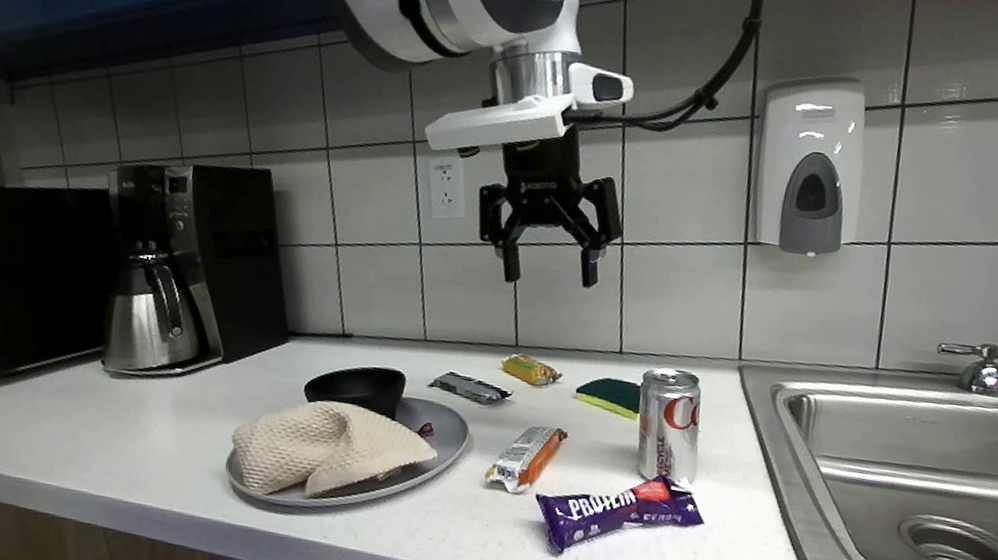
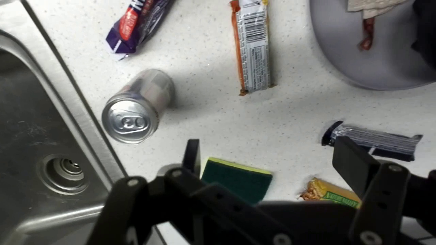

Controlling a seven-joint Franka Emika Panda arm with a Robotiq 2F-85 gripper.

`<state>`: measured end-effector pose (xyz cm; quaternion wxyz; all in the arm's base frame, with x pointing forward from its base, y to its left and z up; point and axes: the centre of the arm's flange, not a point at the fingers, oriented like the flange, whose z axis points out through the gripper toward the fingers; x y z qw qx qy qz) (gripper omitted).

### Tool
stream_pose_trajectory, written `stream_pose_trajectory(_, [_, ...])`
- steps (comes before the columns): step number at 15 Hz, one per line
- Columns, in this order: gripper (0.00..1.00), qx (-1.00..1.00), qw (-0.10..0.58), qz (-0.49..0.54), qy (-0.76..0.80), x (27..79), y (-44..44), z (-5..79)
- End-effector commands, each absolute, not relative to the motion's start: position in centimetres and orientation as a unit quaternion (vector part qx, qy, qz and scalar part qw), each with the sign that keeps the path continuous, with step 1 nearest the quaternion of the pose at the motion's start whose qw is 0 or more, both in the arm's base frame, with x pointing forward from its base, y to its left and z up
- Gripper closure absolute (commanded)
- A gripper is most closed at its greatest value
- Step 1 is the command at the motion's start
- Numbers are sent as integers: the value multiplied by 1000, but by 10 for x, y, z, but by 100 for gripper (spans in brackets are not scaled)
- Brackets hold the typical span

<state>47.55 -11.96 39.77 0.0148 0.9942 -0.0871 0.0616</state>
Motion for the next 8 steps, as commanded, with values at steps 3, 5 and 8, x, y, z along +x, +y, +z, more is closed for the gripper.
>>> stream_pose_trajectory(3, [0,998,-13,53,-38,474,-67,398])
stream_pose_trajectory(5, [0,998,-17,51,-19,480,-45,396])
stream_pose_trajectory(8, [0,999,-18,47,7,486,-18,394])
